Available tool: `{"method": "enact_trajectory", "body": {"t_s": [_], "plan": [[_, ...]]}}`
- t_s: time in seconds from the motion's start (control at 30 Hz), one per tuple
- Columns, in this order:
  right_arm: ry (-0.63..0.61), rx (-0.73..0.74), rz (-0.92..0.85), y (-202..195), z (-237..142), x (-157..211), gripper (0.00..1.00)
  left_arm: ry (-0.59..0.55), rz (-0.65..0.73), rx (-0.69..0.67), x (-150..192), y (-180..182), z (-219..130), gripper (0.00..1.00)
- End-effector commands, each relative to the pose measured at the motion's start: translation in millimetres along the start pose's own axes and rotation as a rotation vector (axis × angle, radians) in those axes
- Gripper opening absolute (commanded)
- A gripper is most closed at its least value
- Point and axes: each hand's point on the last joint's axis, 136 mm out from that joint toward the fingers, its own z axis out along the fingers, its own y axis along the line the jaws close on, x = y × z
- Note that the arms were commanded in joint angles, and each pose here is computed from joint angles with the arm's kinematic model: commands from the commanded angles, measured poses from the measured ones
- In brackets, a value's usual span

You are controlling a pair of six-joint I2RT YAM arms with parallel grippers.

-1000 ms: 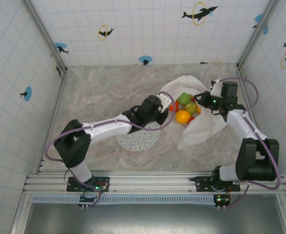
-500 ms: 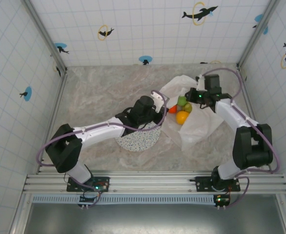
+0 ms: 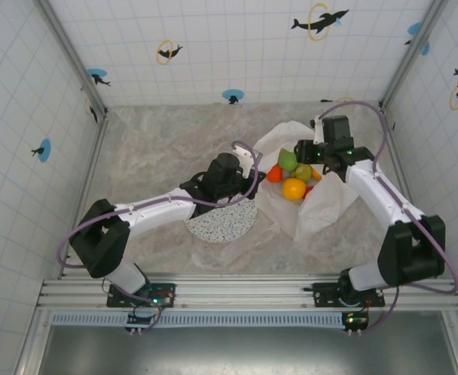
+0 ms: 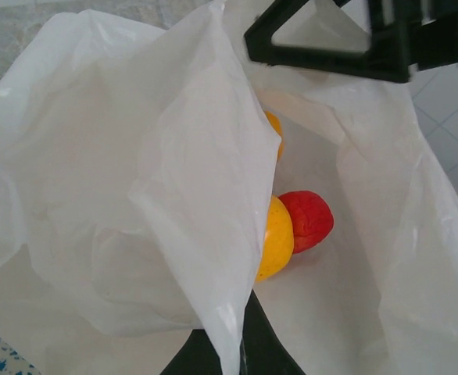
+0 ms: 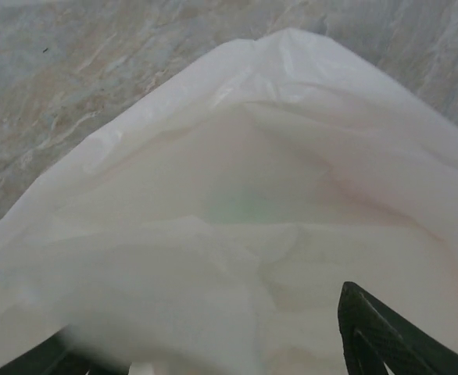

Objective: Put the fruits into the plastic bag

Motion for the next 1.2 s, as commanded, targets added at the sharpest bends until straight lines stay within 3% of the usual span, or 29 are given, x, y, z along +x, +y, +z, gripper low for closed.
{"method": "enact_trajectory", "body": {"t_s": [0.0,0.17,0.33,0.77,1.0,1.17], "plan": [[-0.002,0.06,-0.042,-4.8,-19.7,17.5,0.76,-0.029,-0.032,0.001,-5.2,4.7,-9.9,0.0],[-0.048,0.099,-0.052,-8.3,-46.1,24.3,0.86,-0.03,-0.039,0.004,-3.7,6.4,-10.6,0.0],[-0.055,0.118,-0.078,1.1,-69.0,40.2,0.88,-0.028,-0.05,0.009,-2.5,7.8,-10.2,0.0],[0.069,0.213,-0.081,20.0,-103.4,148.4,0.77,-0.028,-0.065,0.015,-4.0,11.0,-10.5,0.0],[0.05,0.293,-0.109,17.1,-119.5,164.4,0.77,-0.026,-0.073,0.016,-3.3,12.1,-9.8,0.0],[0.064,0.297,-0.116,16.0,-111.2,182.7,0.76,-0.019,-0.08,0.017,-0.1,12.8,-8.2,0.0]]}}
